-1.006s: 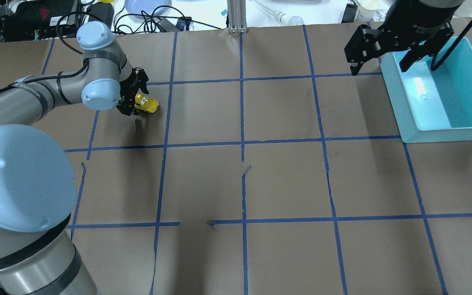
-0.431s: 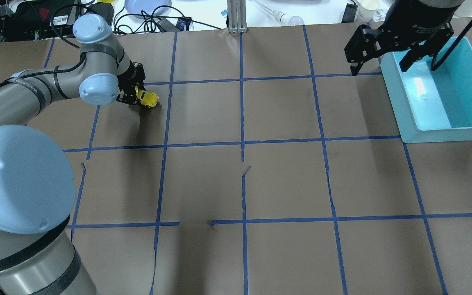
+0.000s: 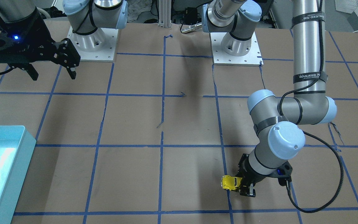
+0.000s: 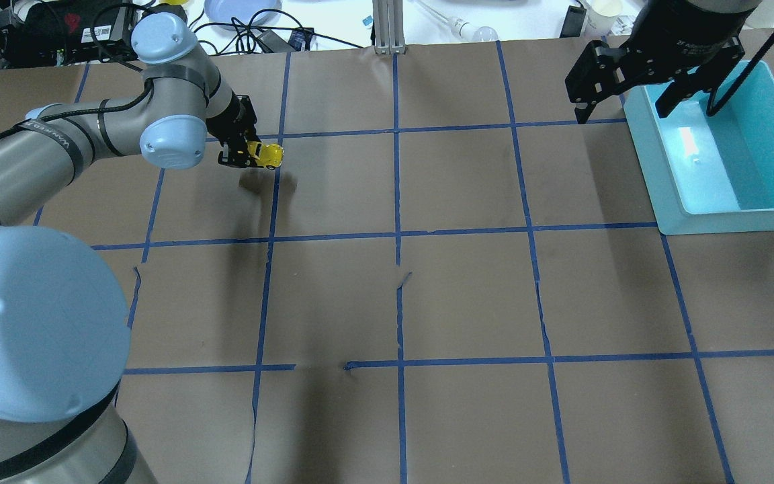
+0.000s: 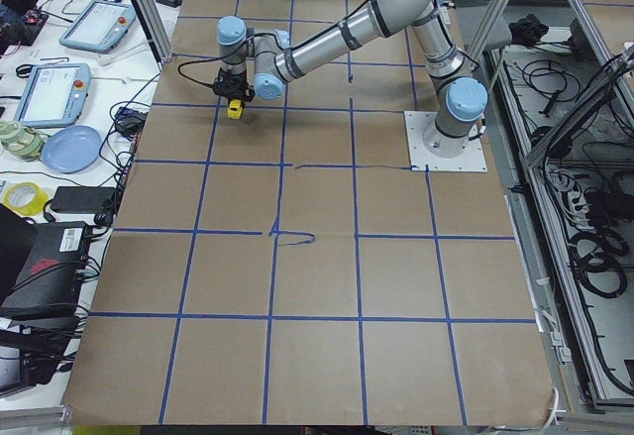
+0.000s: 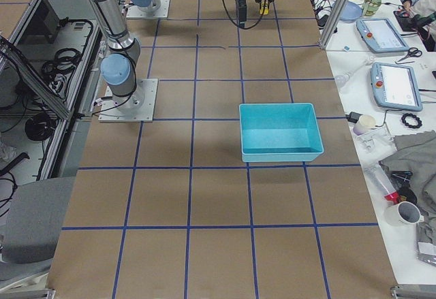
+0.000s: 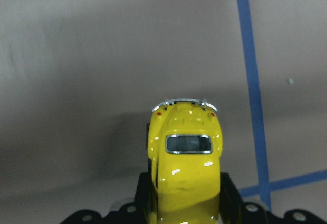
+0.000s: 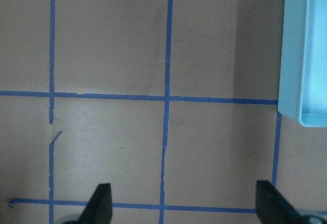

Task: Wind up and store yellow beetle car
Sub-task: 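Roll the held car forward then back along the table with left gripper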

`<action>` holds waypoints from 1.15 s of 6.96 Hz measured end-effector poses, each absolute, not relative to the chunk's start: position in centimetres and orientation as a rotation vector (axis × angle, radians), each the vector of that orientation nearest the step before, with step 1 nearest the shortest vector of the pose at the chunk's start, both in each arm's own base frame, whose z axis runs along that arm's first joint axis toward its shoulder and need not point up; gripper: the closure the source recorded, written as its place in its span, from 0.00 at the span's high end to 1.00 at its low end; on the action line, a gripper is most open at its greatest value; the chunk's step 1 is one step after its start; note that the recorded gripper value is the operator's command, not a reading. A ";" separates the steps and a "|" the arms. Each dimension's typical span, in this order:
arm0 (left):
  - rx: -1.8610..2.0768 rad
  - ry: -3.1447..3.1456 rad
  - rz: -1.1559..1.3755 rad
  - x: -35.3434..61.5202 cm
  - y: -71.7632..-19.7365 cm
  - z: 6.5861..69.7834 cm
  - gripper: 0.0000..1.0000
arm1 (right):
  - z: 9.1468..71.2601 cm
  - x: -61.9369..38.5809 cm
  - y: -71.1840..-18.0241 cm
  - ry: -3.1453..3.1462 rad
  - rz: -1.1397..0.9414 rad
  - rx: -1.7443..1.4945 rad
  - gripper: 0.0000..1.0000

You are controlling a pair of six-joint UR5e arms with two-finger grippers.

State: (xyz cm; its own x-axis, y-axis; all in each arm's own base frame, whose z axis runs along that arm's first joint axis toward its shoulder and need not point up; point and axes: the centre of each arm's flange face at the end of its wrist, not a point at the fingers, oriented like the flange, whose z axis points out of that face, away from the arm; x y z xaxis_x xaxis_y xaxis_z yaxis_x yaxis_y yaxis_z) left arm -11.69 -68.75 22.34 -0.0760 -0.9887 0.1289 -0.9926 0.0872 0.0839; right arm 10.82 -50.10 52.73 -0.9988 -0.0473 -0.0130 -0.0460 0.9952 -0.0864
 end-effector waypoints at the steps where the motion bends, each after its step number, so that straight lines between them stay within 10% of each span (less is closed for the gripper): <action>1: 2.096 -2.116 -0.012 -14.0 -68.2 22.3 0.00 | 52.7 10.8 -50.1 3.123 -0.136 -0.074 1.00; 8: 2.101 -2.150 -0.089 -14.6 -67.9 19.0 0.00 | 52.7 10.7 -50.0 3.132 -0.133 -0.077 1.00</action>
